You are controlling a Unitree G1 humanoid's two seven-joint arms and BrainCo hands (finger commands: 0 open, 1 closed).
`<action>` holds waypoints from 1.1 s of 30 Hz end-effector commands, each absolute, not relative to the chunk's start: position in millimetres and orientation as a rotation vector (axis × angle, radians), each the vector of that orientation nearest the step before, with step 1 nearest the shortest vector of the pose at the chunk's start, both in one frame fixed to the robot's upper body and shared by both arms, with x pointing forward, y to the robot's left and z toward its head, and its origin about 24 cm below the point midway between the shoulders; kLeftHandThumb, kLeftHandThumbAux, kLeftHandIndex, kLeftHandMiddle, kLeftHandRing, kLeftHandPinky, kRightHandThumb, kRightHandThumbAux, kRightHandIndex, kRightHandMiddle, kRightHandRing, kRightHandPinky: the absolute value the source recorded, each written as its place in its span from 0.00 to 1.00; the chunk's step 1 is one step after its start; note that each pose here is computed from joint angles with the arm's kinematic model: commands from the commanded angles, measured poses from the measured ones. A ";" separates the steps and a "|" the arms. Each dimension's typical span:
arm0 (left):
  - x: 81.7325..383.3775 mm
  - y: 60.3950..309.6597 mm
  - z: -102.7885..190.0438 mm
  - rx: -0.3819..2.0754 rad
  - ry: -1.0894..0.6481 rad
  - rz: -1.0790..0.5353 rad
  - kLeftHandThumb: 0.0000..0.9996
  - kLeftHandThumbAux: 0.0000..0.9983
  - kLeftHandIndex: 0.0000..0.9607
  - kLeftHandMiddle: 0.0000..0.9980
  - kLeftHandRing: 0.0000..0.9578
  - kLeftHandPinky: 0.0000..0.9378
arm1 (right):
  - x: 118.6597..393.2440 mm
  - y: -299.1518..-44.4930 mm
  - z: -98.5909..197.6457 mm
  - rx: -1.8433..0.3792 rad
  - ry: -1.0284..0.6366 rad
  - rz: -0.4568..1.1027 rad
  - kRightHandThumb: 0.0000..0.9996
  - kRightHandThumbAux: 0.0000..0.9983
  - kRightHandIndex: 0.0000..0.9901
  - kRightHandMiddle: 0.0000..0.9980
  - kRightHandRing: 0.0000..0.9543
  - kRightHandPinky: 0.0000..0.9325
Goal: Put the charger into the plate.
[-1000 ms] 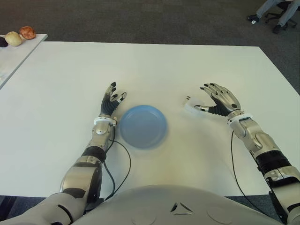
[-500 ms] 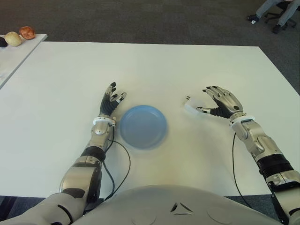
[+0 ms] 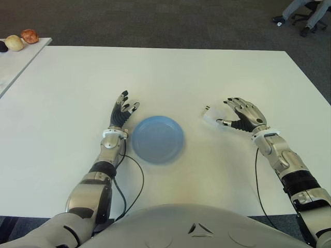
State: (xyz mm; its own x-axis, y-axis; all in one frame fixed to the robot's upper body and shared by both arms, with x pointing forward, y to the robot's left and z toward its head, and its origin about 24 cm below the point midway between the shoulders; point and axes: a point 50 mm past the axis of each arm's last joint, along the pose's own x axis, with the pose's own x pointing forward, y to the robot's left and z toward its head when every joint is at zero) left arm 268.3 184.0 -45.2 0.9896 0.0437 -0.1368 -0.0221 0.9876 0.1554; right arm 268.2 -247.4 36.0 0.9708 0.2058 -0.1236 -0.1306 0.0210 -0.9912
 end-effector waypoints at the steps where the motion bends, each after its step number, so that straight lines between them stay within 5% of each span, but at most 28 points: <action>1: 235.9 180.9 -81.0 0.151 0.338 0.012 0.01 0.59 0.00 0.00 0.00 0.02 | 267.7 -243.7 29.0 -1.506 -0.035 0.266 0.31 0.14 0.00 0.00 0.00 0.00; 33: 236.4 170.1 -79.7 0.171 0.325 -0.007 0.00 0.59 0.00 0.00 0.00 0.01 | 295.6 -204.4 12.1 -1.410 0.016 0.291 0.30 0.11 0.00 0.00 0.00 0.00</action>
State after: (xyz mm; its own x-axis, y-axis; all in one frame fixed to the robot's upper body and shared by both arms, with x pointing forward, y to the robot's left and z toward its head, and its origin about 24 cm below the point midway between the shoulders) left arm 267.6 177.9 -43.9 0.9920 0.0229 -0.1244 -0.0011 0.9851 0.1720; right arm 293.7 -208.7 15.9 0.9682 0.1920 -0.1603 -0.1847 0.1167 -0.9758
